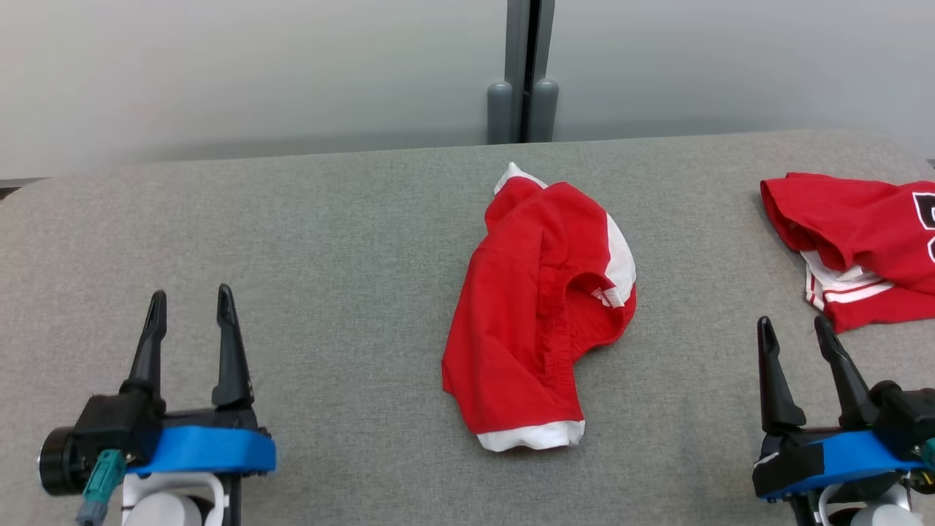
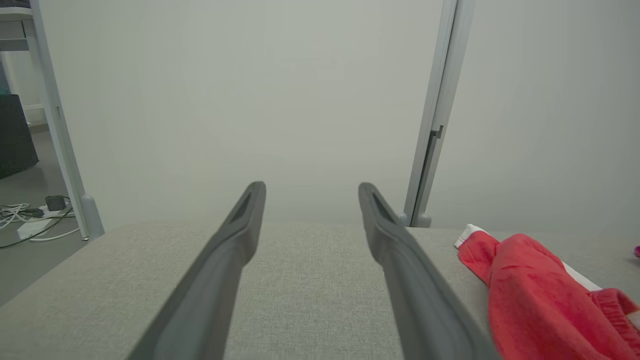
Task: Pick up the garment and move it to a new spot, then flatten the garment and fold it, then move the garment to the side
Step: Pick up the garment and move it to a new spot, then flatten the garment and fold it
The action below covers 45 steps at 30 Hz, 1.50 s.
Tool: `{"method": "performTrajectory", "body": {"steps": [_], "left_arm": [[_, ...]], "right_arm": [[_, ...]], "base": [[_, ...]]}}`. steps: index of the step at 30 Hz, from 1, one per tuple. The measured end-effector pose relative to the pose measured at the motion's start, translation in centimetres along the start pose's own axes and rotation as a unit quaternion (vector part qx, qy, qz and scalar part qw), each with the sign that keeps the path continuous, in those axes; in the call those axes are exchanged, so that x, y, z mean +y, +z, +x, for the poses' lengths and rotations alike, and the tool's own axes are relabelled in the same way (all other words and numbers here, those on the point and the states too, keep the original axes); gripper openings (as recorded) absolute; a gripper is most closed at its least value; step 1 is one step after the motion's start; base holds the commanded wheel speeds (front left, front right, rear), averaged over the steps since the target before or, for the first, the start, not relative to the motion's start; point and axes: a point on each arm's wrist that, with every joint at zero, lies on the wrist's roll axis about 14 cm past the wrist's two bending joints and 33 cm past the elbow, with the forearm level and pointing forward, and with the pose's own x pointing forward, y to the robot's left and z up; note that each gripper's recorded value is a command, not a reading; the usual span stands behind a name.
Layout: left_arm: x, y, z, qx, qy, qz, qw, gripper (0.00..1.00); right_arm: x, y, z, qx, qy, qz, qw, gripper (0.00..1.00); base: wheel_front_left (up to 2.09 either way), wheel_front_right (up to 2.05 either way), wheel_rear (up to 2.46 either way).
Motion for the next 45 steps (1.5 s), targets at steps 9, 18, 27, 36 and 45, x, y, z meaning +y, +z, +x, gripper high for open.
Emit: {"method": "performTrajectory", "body": {"steps": [9, 18, 27, 36, 45], "left_arm": [[1.8, -0.8, -2.7, 0.013, 0.022, 0.008, 1.0, 1.0], [2.4, -1.7, -3.6, 0.027, 0.035, 0.007, 0.999, 1.0], [2.7, -1.7, -3.8, 0.026, 0.037, 0.011, 0.999, 1.0], [3.1, -1.4, -3.5, 0.02, 0.042, 0.013, 0.999, 1.0], [3.2, -1.4, -3.3, 0.019, 0.047, 0.013, 0.999, 1.0]], "right_arm": [[0.8, -0.4, -0.7, 0.007, 0.012, 0.005, 1.0, 1.0], [1.0, -1.0, -1.2, 0.017, 0.014, 0.008, 1.0, 1.0], [2.3, -1.3, -0.9, 0.023, 0.033, 0.008, 0.999, 1.0], [9.6, -2.7, -0.2, 0.053, 0.14, 0.011, 0.989, 1.0], [13.4, -10.7, -2.6, 0.18, 0.201, 0.007, 0.963, 1.0]], "base": [[0.0, 0.0, 0.0], [0.0, 0.0, 0.0], [0.0, 0.0, 0.0], [0.0, 0.0, 0.0], [0.0, 0.0, 0.0]]}}
